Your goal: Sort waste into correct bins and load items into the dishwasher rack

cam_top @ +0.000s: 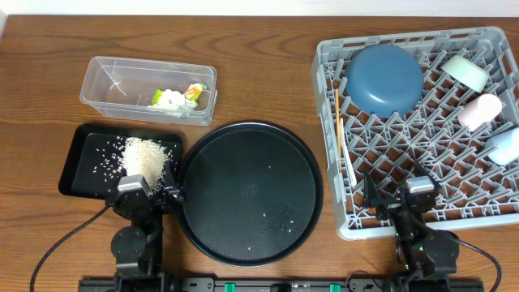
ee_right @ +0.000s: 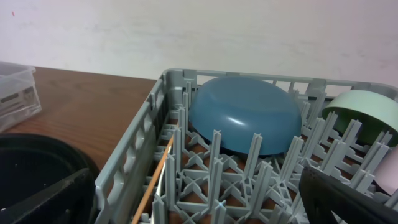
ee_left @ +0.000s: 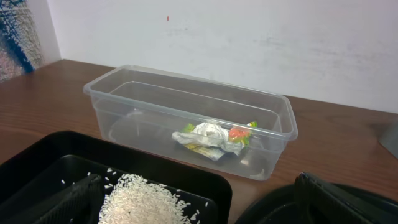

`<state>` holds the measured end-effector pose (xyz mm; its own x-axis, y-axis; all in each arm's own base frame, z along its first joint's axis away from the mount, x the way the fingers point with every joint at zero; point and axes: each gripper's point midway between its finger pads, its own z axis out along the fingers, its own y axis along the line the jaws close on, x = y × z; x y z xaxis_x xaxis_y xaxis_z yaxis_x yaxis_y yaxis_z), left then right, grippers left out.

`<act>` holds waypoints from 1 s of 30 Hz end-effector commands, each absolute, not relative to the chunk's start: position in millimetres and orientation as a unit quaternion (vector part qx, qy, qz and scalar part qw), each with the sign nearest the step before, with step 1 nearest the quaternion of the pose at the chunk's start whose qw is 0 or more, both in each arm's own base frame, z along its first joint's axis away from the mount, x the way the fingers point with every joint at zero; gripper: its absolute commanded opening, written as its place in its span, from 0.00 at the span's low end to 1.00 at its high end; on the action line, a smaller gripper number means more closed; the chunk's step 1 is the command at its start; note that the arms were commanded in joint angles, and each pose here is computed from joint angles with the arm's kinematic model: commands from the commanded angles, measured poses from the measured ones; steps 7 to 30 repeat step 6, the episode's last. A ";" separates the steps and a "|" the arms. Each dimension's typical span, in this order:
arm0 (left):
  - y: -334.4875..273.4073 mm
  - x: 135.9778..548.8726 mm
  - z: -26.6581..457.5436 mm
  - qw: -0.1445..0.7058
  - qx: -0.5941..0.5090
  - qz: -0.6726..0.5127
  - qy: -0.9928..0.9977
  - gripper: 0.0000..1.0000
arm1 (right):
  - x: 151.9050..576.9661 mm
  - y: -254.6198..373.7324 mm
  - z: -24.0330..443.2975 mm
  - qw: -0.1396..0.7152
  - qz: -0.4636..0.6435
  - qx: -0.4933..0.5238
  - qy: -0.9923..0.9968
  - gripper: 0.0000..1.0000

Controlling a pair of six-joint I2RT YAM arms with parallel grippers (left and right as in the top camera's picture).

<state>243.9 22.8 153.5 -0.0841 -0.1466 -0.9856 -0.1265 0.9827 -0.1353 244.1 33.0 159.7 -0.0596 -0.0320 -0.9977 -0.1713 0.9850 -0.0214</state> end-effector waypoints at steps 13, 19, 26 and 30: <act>25.7 242.4 136.6 0.650 -0.093 0.007 0.754 0.98 | 244.2 29.5 159.4 0.682 0.052 -0.058 0.727 0.99; 25.7 242.4 136.6 0.650 -0.093 0.007 0.754 0.98 | 244.2 29.5 159.4 0.682 0.052 -0.058 0.727 0.99; 25.7 242.4 136.6 0.650 -0.093 0.007 0.754 0.98 | 244.2 29.5 159.4 0.682 0.052 -0.058 0.727 0.99; 25.7 242.4 136.6 0.650 -0.093 0.007 0.754 0.98 | 244.2 29.5 159.4 0.682 0.052 -0.058 0.727 0.99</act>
